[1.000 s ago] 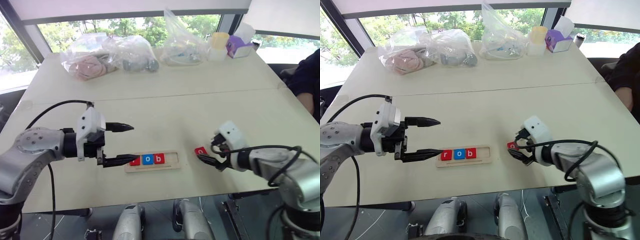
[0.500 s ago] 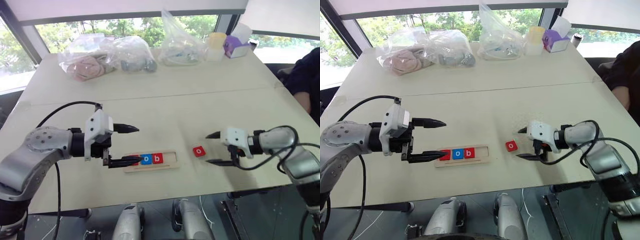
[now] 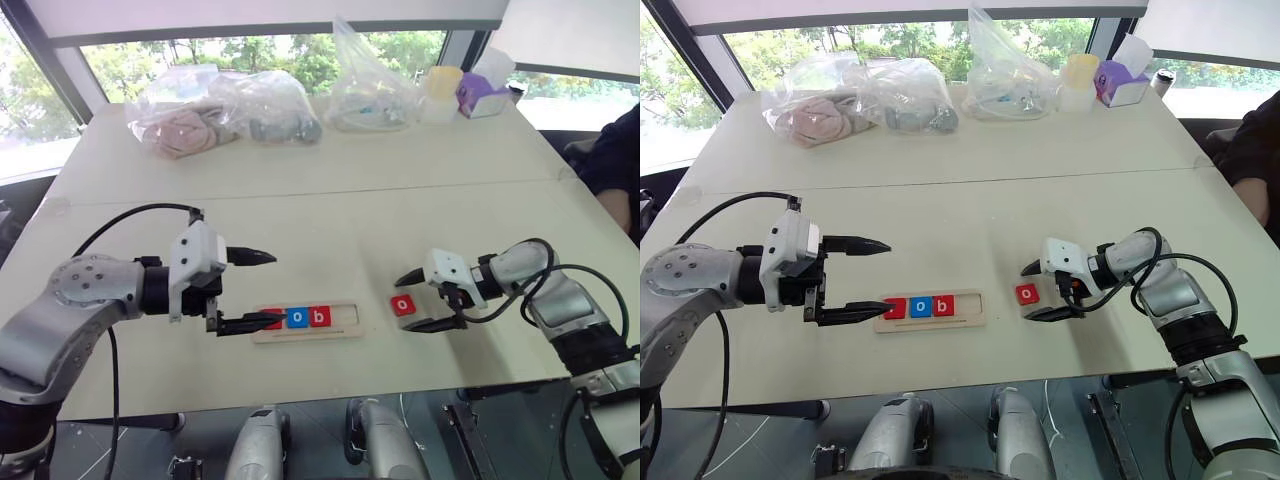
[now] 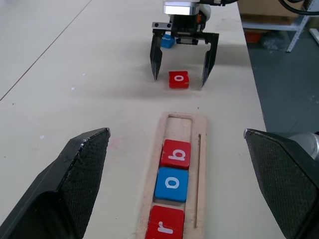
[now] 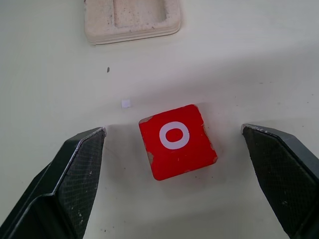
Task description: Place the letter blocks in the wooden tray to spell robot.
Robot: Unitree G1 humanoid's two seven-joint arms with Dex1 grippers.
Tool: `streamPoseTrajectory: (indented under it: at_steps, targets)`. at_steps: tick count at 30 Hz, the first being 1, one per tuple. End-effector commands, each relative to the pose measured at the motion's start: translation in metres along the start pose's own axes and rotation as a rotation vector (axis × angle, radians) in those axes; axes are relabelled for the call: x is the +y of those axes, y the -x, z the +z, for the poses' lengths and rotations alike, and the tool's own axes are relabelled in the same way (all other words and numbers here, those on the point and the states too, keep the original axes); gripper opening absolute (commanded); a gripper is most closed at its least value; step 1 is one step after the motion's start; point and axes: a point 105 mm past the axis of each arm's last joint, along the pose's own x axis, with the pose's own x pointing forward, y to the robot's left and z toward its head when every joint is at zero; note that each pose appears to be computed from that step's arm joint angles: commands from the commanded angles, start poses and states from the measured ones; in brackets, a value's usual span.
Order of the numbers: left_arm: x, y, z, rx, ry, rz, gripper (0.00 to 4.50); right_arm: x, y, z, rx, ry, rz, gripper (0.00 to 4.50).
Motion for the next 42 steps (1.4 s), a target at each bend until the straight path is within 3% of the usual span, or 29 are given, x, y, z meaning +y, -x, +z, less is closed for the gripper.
streamPoseTrajectory:
  at_steps: [1, 2, 7, 11, 16, 20, 29, 42]
  targets:
    - [0.001, 0.002, 0.006, -0.016, -0.049, 0.015, 4.50, -0.005, 0.004, 0.001, 0.011, 0.029, -0.013, 3.93]
    - [0.001, 0.002, 0.006, -0.016, -0.049, 0.016, 4.50, -0.005, 0.004, 0.000, 0.014, 0.029, -0.013, 3.69]
    - [0.001, 0.003, 0.004, -0.014, -0.049, 0.016, 4.50, -0.005, 0.010, -0.004, 0.025, 0.027, -0.019, 1.15]
    - [0.000, 0.003, 0.003, -0.014, -0.049, 0.016, 4.50, -0.005, 0.014, 0.000, 0.016, 0.024, -0.022, 1.16]
    - [0.000, 0.003, 0.002, -0.015, -0.046, 0.014, 4.50, 0.007, 0.001, 0.051, -0.117, 0.057, 0.029, 1.16]
    - [0.000, 0.003, 0.001, -0.017, -0.044, 0.012, 4.50, 0.018, -0.016, 0.069, -0.149, 0.048, 0.052, 1.16]
    - [0.000, 0.003, 0.002, -0.019, -0.042, 0.018, 4.50, 0.019, -0.049, 0.075, -0.149, 0.060, 0.019, 1.16]
    - [-0.002, 0.002, 0.002, -0.022, -0.037, 0.022, 4.50, 0.019, -0.061, 0.072, -0.126, 0.075, 0.033, 1.16]
